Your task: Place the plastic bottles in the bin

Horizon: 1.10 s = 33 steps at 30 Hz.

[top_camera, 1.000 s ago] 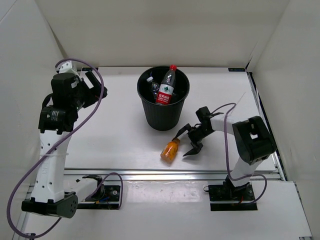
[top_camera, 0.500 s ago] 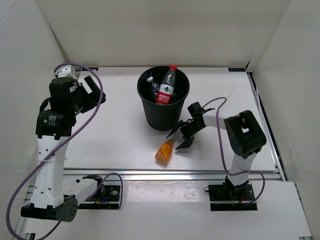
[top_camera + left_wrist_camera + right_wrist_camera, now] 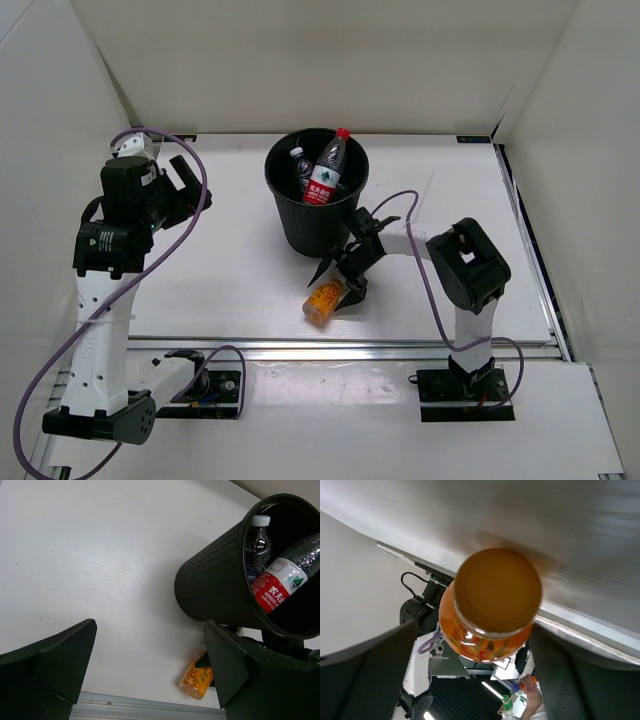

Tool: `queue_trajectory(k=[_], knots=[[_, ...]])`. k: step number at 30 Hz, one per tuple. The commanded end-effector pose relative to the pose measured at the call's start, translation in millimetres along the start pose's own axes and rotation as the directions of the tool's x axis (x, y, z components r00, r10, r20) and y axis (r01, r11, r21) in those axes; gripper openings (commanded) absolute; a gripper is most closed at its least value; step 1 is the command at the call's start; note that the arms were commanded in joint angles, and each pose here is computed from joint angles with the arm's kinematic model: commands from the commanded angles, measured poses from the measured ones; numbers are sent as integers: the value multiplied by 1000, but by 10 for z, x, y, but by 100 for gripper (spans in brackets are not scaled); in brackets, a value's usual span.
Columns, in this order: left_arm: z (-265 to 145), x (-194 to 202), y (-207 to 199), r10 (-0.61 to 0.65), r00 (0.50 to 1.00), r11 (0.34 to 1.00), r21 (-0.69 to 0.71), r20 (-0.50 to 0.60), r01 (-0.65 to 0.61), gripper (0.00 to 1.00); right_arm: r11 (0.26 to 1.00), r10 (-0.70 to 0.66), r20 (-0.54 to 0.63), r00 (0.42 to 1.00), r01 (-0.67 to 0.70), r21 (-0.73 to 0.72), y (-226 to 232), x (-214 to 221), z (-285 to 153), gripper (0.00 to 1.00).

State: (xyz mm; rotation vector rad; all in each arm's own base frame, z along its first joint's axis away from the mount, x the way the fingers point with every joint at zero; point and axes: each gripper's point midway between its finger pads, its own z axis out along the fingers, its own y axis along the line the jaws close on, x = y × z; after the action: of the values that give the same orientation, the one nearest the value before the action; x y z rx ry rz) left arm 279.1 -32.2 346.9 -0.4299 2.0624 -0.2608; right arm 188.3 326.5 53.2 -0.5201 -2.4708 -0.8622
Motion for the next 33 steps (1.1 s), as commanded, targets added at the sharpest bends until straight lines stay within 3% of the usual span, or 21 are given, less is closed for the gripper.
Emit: queue_trajectory(k=[1,4,5,7,8,11,17,24,27,29,30,31,32,33], knots=[[-120,49,95,19,1000,1000,-21,9,-19,100,988,123,-71,990,-115,105,-275,59,210,89],[-162,82,136,20,1000,999,-36,3,-20,100,986,128,-89,988,-117,121,-320,120,277,70],[-168,107,170,21,1000,998,-52,-7,-21,100,983,140,-92,986,-127,132,-375,130,288,57],[-211,117,196,21,1000,998,-60,-3,-21,100,975,169,-98,981,-152,159,-485,179,326,47],[-249,128,205,21,1000,998,-60,-1,-21,100,976,166,-98,981,-149,156,-491,203,304,36],[-285,124,249,31,999,997,-77,8,-30,100,964,193,-89,977,-172,202,-573,339,175,23],[-298,116,403,-18,999,985,-170,29,23,100,959,219,-44,975,-206,193,-495,697,-536,11],[-140,274,483,-56,998,978,-202,10,57,100,998,67,115,991,-65,-26,95,1019,-1610,4],[-109,302,495,-56,998,978,-200,14,58,100,997,-11,191,982,26,-77,378,1103,-1977,4],[-77,355,501,-57,998,979,-194,5,57,100,995,-42,198,979,58,-76,414,1086,-1995,4],[-55,361,502,-57,998,979,-193,7,57,100,998,-39,179,983,48,-48,326,1037,-1912,9],[-79,362,480,-59,998,982,-179,8,59,100,999,-16,163,986,21,-28,244,1014,-1846,19],[-47,389,488,-67,998,981,-181,5,67,100,1000,-7,142,990,9,-14,166,991,-1769,57],[-28,430,489,-68,998,982,-179,-9,65,100,999,40,93,995,-41,13,-12,1000,-1635,72]])
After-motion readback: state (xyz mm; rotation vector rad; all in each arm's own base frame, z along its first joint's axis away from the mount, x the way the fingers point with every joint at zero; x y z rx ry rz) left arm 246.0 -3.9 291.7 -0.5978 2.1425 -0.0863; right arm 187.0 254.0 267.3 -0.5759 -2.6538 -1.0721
